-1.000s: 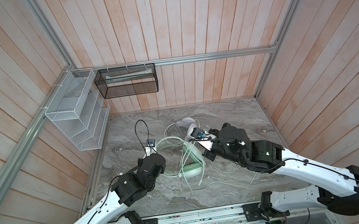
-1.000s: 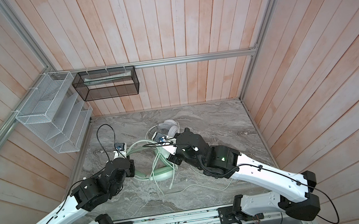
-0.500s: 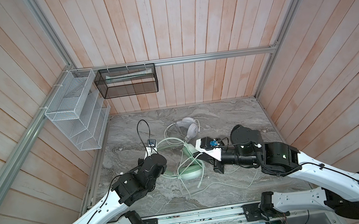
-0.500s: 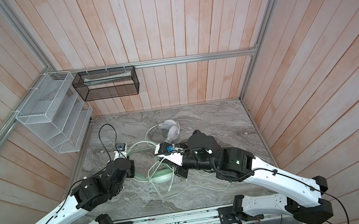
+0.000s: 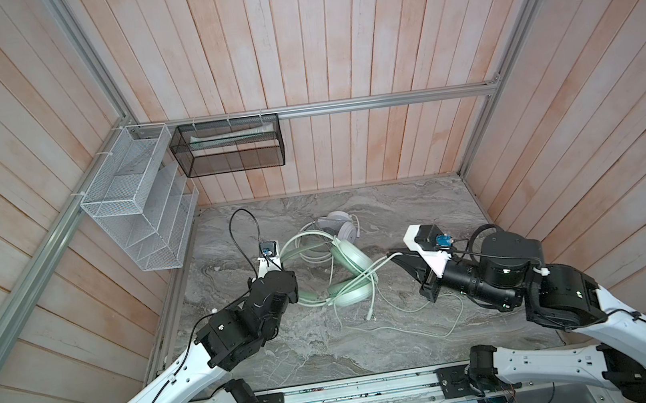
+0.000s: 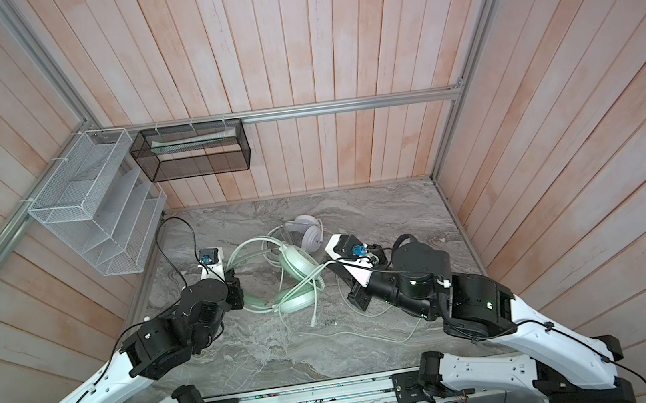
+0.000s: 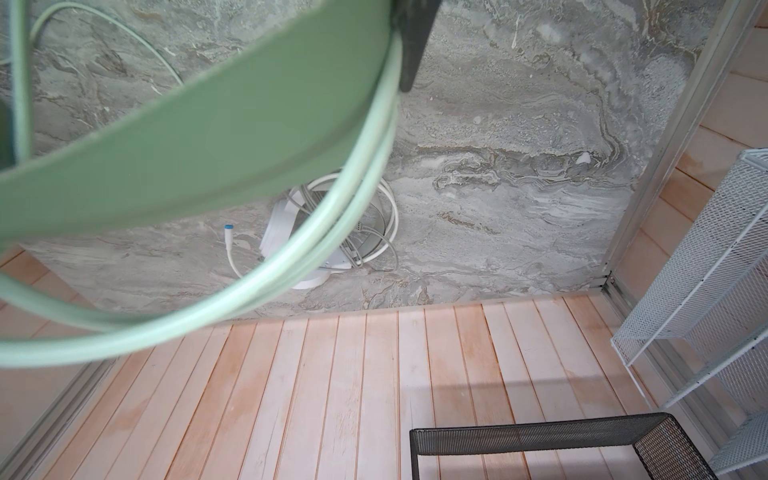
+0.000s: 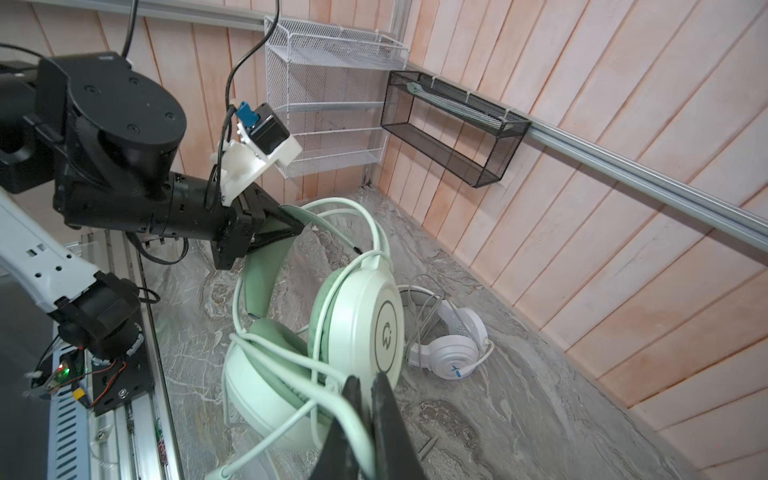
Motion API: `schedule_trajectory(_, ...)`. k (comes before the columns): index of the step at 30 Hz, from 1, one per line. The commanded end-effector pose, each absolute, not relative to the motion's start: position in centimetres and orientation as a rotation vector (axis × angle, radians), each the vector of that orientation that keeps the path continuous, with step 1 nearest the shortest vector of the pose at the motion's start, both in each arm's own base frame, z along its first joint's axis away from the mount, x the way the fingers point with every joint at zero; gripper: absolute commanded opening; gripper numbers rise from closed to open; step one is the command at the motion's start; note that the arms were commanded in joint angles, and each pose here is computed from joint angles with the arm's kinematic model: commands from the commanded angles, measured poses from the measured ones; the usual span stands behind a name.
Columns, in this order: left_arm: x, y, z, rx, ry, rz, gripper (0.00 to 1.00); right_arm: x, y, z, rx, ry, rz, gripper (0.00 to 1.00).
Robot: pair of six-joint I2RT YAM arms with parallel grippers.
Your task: Wrap the headphones
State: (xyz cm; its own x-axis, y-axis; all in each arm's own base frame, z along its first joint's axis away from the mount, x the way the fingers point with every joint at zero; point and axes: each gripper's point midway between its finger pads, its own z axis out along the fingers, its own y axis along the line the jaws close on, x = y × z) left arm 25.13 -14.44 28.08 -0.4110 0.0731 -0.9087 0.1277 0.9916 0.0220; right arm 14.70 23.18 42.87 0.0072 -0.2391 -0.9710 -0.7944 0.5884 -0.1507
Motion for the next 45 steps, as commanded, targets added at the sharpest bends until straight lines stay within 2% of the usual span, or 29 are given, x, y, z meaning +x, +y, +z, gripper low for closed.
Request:
schedule_trajectory(1, 24.6, -12.5, 25.5, 0.26, 2.073, 0.142, 0.0, 15.8, 21.4, 47.2, -0.688, 1.46, 0.578, 0.09)
schedule_trajectory(4, 24.6, -12.9, 25.4, 0.276, 2.085, 0.129, 0.0, 16.2, 23.0, 45.3, -0.747, 1.512, 0.552, 0.0)
schedule_trajectory(12, 24.3, -13.4, 24.8, 0.324, 2.103, 0.12, 0.0, 19.2, 20.1, 47.4, -0.583, 1.473, 0.31, 0.0)
schedule_trajectory(16, 23.9, -14.5, 24.5, 0.373, 2.105, 0.076, 0.0, 20.4, 21.4, 46.5, -0.638, 1.462, 0.202, 0.0)
schedule_trajectory(21, 23.0, -16.6, 24.1, 0.486, 2.093, 0.052, 0.0, 21.0, 24.9, 46.3, -0.731, 1.458, 0.238, 0.0)
schedule_trajectory(25, 22.2, -17.9, 24.4, 0.538, 2.064, 0.044, 0.0, 23.3, 26.3, 45.4, -0.759, 1.48, 0.19, 0.0)
schedule_trajectory(33, 21.1, -17.6, 26.0, 0.475, 2.046, -0.058, 0.0, 27.8, 23.6, 43.6, -0.613, 1.554, 0.198, 0.0)
schedule_trajectory(42, 20.2, -17.9, 27.4, 0.43, 2.031, -0.204, 0.0, 28.9, 25.8, 40.8, -0.623, 1.618, 0.364, 0.0)
schedule_trajectory(45, 19.8, -17.9, 28.4, 0.391, 2.009, -0.292, 0.0, 29.4, 26.7, 37.8, -0.668, 1.683, 0.378, 0.0)
